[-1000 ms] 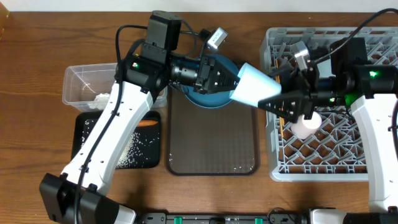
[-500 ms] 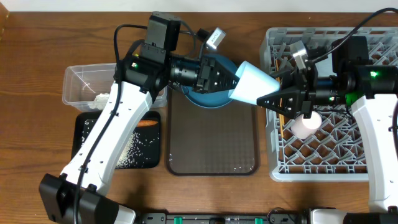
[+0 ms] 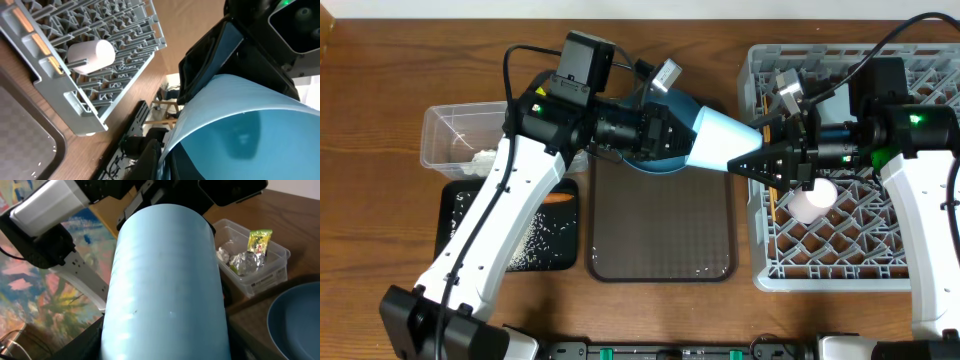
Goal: Sort waste into correct bins and load items into the dishwasher rack
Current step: 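Grasp the cup with the right gripper and release the left gripper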
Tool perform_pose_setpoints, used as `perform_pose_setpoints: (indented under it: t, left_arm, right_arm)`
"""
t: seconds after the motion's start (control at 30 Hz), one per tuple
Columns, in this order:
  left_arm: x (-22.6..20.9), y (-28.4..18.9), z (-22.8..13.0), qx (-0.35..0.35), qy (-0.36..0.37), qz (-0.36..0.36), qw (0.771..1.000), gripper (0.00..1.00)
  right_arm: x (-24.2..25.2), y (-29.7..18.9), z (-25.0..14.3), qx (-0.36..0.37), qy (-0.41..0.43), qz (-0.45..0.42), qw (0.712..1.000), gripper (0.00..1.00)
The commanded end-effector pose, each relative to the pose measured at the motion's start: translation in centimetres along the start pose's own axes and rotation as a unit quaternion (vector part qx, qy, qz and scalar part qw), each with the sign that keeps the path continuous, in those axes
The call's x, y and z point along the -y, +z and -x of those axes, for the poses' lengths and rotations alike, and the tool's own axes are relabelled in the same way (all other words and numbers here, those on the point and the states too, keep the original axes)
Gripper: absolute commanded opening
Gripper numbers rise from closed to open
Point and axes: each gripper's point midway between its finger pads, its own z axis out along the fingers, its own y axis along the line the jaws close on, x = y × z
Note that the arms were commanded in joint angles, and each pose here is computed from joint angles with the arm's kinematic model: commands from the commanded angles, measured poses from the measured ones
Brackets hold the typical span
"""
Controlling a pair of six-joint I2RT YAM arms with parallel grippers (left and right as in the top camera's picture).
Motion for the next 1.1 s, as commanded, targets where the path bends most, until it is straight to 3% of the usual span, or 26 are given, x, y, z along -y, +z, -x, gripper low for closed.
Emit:
perform_pose_setpoints:
  t: [0.0,0.13,0.2,0.27,0.53,0.8,1.07]
  left_arm:
    - [-4.4,0.8,-0.2,0.009,-0.03,0.085,0.996,0.07]
    - [-4.0,1.5,-0.6,-0.001,-0.024,0.083,0.996,0.08]
    - [-4.2,1.7,-0.7,-0.002,-0.022,0.091,0.996,0.17]
    - [-4.5,1.8,-0.7,0.0,-0.02,0.103,0.994,0.17]
    - [-5.0,1.7,-0.4,0.008,-0.017,0.119,0.993,0.45]
    - [-8.3,0.3,1.0,0.051,-0.015,0.214,0.975,0.74]
    - [-9.5,-0.7,1.7,0.07,-0.017,0.249,0.966,0.76]
  right_arm:
    - [-2.4,-0.5,2.4,0.053,-0.041,0.049,0.997,0.25]
    - [-2.4,-0.5,2.5,0.053,-0.043,0.049,0.996,0.24]
    - [-2.5,-0.5,2.5,0.055,-0.044,0.051,0.996,0.22]
    - [-2.5,-0.5,2.5,0.055,-0.044,0.051,0.996,0.23]
    - [-2.4,-0.5,2.5,0.055,-0.045,0.05,0.996,0.22]
    - [-1.9,-0.8,2.3,0.049,-0.032,0.036,0.998,0.2]
    - [1.7,-2.6,0.7,0.011,0.039,-0.062,0.997,0.18]
